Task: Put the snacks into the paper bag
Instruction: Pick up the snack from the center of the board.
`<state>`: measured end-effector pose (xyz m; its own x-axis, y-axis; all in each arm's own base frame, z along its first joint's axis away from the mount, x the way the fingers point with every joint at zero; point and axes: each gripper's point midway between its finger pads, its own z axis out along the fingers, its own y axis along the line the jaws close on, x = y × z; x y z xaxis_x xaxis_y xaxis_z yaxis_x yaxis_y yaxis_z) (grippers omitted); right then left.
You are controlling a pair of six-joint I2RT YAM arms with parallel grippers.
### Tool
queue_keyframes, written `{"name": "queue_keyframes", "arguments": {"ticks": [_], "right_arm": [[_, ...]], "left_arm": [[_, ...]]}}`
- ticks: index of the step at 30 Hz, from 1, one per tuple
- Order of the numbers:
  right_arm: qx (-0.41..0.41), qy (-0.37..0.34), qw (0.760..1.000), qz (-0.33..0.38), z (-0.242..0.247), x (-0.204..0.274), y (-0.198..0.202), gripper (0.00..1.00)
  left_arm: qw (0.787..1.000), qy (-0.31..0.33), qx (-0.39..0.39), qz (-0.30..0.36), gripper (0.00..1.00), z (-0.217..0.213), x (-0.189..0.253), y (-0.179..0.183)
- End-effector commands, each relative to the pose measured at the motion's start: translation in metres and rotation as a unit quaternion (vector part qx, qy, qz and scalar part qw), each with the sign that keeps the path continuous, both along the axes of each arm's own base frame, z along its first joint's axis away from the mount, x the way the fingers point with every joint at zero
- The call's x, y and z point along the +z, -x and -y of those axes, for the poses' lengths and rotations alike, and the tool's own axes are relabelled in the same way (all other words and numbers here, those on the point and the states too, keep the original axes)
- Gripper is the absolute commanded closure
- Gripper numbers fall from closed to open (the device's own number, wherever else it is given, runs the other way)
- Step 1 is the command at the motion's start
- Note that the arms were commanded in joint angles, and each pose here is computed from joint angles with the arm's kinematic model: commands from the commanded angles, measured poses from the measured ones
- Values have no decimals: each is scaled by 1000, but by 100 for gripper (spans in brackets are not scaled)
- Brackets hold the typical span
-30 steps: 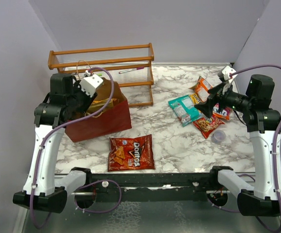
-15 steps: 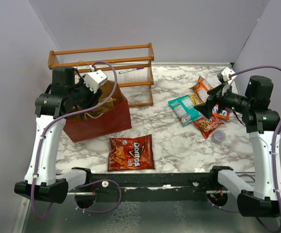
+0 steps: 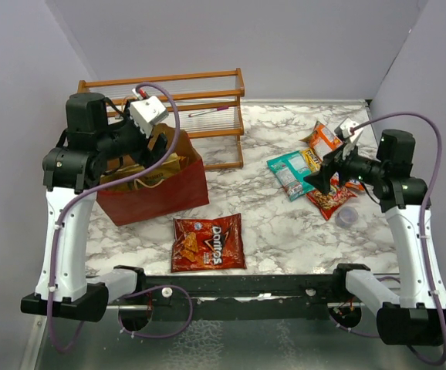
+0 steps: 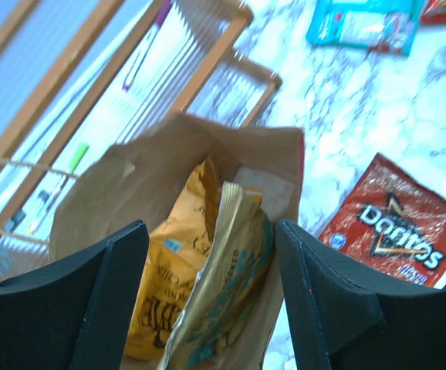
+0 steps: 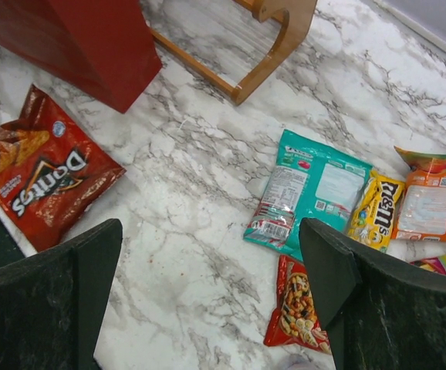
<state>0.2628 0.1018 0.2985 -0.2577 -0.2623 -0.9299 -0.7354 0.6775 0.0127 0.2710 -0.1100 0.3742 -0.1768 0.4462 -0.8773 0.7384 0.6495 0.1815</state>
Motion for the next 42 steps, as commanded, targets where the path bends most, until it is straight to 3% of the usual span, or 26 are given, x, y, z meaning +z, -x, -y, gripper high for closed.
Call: {"name": "queue_keyframes", "arguments": {"ticks": [1, 6, 14, 20, 26, 32, 33, 42], "right_arm": [[-32, 21, 999, 17, 13, -33, -25, 4], [-33, 10, 999, 4, 11, -56, -24, 4], [-46, 16, 999, 11, 14, -80, -15, 4], [-59, 22, 998, 25, 18, -75, -16, 4], [-90, 27, 995, 26, 27, -75, -23, 4], [-113, 28, 993, 33, 32, -70, -26, 4], [-131, 32, 990, 41, 38, -67, -28, 4], [-133, 34, 989, 60, 39, -61, -23, 5]], "left_arm": [[996, 59, -70, 7, 24, 30, 24, -1], [992, 47, -115, -7, 19, 62, 24, -7], [977, -69, -202, -14, 16, 128, -10, 0], [947, -137, -288, -39, 15, 175, -72, 19], [920, -161, -350, -71, 15, 211, -118, 22], [898, -179, -376, -143, 15, 237, -162, 6], [886, -178, -387, -182, 15, 246, -181, 6], [861, -220, -402, -219, 15, 227, -238, 16]]}}
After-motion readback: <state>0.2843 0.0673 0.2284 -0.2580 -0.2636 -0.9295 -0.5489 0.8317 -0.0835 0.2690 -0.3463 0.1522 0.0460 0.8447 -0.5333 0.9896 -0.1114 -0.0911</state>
